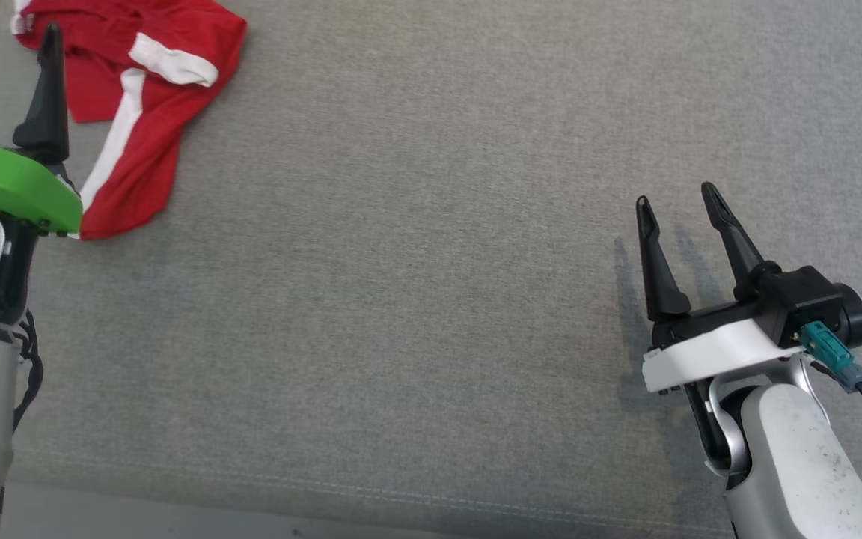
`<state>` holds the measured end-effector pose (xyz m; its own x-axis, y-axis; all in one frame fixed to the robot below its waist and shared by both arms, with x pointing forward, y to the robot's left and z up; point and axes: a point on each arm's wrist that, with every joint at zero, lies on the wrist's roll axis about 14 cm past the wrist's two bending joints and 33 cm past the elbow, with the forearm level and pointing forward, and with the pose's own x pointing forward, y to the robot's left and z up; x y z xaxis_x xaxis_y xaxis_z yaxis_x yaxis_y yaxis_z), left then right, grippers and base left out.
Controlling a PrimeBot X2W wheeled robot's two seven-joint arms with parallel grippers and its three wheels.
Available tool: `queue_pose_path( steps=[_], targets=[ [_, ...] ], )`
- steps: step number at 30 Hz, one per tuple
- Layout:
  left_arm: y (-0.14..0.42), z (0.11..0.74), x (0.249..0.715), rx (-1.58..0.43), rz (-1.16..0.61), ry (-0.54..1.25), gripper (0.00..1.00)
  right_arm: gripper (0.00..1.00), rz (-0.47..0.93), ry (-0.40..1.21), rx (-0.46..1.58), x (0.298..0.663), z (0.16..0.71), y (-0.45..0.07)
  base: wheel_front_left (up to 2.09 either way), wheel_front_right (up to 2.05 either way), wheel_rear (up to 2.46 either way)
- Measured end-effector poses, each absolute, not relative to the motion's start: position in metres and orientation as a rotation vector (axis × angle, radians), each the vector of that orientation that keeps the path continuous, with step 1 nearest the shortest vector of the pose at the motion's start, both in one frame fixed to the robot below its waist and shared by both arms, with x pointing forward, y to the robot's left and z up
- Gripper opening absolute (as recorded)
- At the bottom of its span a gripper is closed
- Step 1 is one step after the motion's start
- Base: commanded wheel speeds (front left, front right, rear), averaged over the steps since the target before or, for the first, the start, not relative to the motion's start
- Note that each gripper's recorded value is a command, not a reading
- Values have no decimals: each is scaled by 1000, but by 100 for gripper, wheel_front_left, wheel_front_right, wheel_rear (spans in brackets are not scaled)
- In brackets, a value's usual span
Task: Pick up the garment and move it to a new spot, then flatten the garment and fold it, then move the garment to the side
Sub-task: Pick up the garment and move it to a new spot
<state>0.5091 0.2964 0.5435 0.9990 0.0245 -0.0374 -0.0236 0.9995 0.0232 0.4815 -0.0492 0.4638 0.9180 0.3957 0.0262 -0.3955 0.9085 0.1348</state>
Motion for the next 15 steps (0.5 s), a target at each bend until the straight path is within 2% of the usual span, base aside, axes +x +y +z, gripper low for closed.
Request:
queue_pose_path(
  steps=[8,15],
  targets=[
    [287,481,555,-40,-42,263,100,100,336,59,117,488,434,-78,0,0,0],
    [280,419,574,-64,-65,408,100,100,283,113,91,490,406,-100,0,0,0]
  ],
)
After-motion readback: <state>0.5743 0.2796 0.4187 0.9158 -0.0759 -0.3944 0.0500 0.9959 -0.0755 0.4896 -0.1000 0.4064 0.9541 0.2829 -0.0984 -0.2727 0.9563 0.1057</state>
